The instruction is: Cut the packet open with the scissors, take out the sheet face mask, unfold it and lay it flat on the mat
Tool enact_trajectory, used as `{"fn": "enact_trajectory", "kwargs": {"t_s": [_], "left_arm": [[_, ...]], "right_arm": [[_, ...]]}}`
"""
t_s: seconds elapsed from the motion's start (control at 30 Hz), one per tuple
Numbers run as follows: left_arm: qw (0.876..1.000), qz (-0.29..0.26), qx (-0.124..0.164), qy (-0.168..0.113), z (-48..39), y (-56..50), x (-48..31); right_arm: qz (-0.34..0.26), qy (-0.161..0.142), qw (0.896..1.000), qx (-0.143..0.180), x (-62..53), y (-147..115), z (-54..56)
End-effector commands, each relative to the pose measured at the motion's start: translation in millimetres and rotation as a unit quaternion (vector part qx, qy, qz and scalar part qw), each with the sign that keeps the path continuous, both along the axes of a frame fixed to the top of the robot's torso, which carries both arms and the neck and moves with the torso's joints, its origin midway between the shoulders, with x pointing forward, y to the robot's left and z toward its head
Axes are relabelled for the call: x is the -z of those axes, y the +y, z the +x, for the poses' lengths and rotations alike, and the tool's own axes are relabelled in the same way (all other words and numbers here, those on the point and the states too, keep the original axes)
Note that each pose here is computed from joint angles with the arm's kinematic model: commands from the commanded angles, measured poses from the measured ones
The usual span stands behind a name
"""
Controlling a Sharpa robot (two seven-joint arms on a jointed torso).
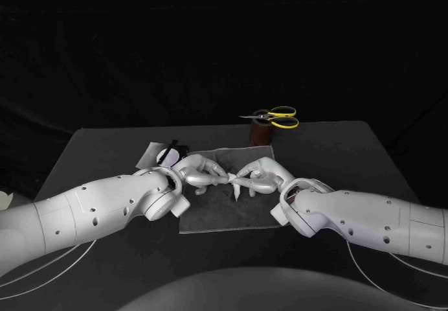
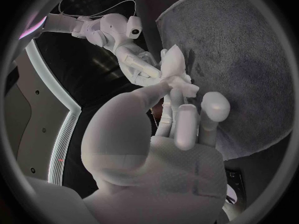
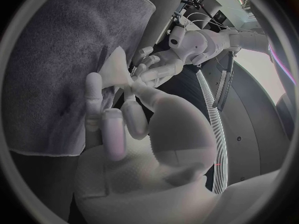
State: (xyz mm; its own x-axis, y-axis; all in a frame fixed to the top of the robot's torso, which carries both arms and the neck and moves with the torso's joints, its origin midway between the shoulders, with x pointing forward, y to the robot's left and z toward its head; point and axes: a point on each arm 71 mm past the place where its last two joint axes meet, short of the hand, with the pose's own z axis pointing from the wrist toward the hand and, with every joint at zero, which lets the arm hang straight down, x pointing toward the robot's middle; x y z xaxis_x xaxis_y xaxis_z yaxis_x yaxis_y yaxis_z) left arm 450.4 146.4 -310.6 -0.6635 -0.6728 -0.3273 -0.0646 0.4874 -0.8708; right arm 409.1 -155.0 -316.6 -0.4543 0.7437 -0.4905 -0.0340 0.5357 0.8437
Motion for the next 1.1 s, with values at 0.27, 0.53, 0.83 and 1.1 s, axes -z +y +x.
{"fn": "enact_trajectory", "kwargs": {"t_s": [0.27, 0.53, 0.83, 1.1], "left_arm": [[0.998, 0.022, 0.03, 0.044, -4.2, -0.7, 6.5], [0.993, 0.001, 0.01, 0.115, -5.8, 1.0, 12.5], [0.987, -0.019, -0.038, 0.154, -3.0, 14.2, 15.8], [0.984, -0.019, -0.057, 0.17, -1.2, 17.9, 17.9]], "right_arm": [[0.015, 0.029, 0.999, -0.01, 2.0, 1.1, -0.3], [-0.032, 0.012, 0.997, -0.065, 0.7, 7.2, -6.3], [-0.099, -0.008, 0.984, -0.148, 1.6, 15.2, -15.1], [-0.107, -0.019, 0.979, -0.172, 0.5, 24.3, -18.3]]}}
